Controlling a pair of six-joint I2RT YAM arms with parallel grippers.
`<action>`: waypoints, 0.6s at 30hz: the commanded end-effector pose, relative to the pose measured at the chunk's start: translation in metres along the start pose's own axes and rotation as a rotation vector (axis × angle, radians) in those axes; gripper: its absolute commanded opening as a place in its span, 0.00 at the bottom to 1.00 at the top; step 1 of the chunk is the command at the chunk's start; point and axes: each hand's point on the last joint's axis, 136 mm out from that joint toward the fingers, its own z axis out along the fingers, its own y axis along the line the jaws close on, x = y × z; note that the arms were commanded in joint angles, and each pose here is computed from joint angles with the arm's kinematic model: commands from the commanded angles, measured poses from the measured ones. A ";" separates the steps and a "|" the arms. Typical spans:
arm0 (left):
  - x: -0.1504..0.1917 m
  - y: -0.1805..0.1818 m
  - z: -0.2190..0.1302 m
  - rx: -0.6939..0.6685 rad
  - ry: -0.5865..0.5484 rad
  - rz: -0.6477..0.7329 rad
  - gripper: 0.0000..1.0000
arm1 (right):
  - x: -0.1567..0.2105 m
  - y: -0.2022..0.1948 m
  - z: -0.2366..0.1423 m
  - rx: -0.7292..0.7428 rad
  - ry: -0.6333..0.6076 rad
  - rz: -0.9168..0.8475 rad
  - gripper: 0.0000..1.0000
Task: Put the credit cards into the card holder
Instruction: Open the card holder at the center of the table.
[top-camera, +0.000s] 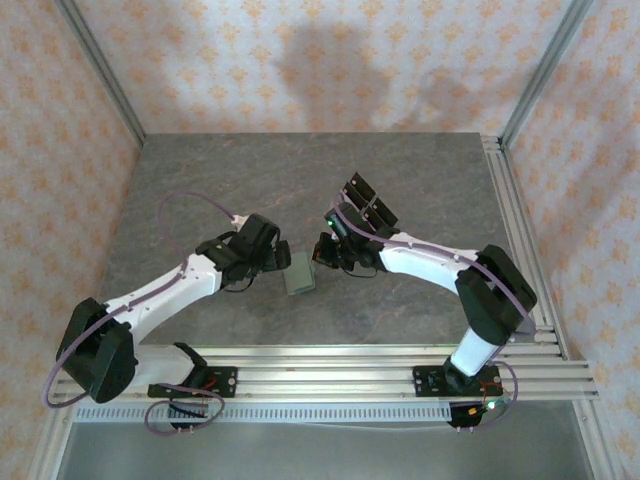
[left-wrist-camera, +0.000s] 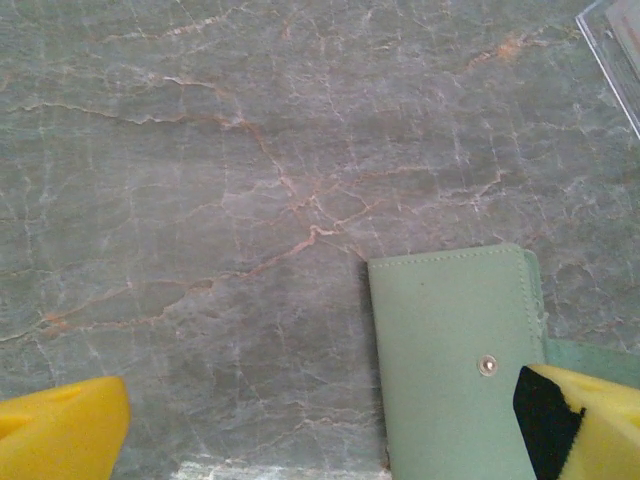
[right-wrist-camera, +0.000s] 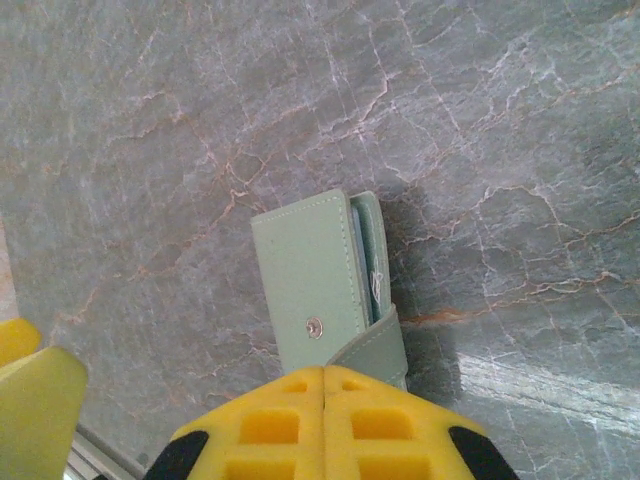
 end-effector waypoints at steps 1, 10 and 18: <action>-0.008 0.010 -0.002 -0.071 -0.021 -0.028 1.00 | -0.008 0.011 -0.012 -0.035 -0.065 0.010 0.00; -0.015 0.006 0.004 -0.109 -0.005 -0.037 1.00 | -0.004 0.027 -0.015 -0.059 -0.062 0.027 0.00; -0.017 0.007 0.010 -0.107 0.013 -0.061 1.00 | -0.001 0.031 -0.015 -0.065 -0.050 0.008 0.00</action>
